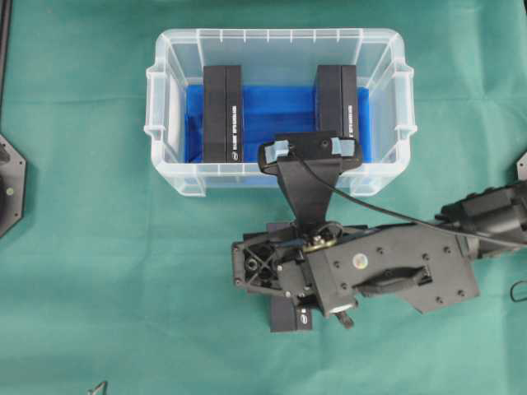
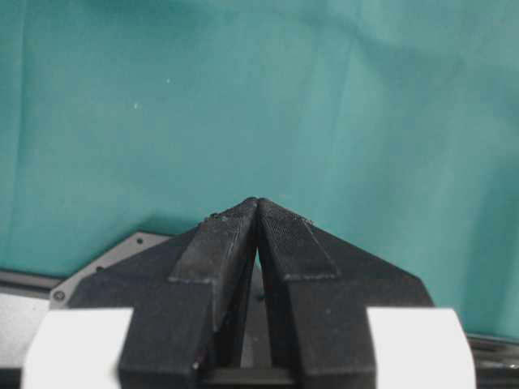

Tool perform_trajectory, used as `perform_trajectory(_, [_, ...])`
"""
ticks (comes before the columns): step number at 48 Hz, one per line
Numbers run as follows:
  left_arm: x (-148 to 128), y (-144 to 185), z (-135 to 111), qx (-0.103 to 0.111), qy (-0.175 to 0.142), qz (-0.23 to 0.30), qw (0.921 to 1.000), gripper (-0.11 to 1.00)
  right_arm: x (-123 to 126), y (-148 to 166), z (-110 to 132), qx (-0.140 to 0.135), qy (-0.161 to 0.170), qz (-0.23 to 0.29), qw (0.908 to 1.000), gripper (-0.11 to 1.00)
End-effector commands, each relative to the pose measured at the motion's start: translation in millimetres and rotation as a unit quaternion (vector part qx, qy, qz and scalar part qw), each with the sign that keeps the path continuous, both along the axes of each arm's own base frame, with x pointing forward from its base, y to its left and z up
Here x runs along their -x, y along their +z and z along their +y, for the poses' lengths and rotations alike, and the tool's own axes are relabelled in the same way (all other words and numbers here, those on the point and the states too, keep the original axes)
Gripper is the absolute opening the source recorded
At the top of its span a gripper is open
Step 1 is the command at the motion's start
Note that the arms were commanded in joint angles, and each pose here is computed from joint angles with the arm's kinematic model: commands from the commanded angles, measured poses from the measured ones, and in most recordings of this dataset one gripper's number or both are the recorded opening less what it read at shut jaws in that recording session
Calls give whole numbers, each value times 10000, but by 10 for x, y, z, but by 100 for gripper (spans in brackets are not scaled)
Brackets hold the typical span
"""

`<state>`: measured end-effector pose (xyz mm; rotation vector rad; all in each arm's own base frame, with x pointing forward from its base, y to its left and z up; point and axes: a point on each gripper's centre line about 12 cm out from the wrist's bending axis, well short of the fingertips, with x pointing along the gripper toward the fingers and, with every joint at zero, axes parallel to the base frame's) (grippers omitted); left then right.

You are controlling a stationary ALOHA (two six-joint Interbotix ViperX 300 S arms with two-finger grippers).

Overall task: Take the box out of the case with the right arm.
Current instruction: 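Open the right gripper, release the box, and withdraw to the right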

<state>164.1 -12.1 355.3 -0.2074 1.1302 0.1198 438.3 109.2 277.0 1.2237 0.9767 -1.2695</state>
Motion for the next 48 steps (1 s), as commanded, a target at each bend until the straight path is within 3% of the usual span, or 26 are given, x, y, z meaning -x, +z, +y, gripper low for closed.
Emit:
perform_trajectory(1, [-21,83,2,8,16,-130,9999,2,36,267,-36,-85,-19,-342,9994,90])
perform_trajectory(10, [-21,78,2,7,16,-123,9999,2,188,287,-1,-123,33,-221,9997,90])
perform_trajectory(20, [-21,78,4,-7,4,-124,9999,2,527,332,10,-146,28,-173,9997,90])
perform_trajectory(48, [23,98,8,-20,-37,-200,9998,2,1838,300,-106,-272,94,-166,9994,90])
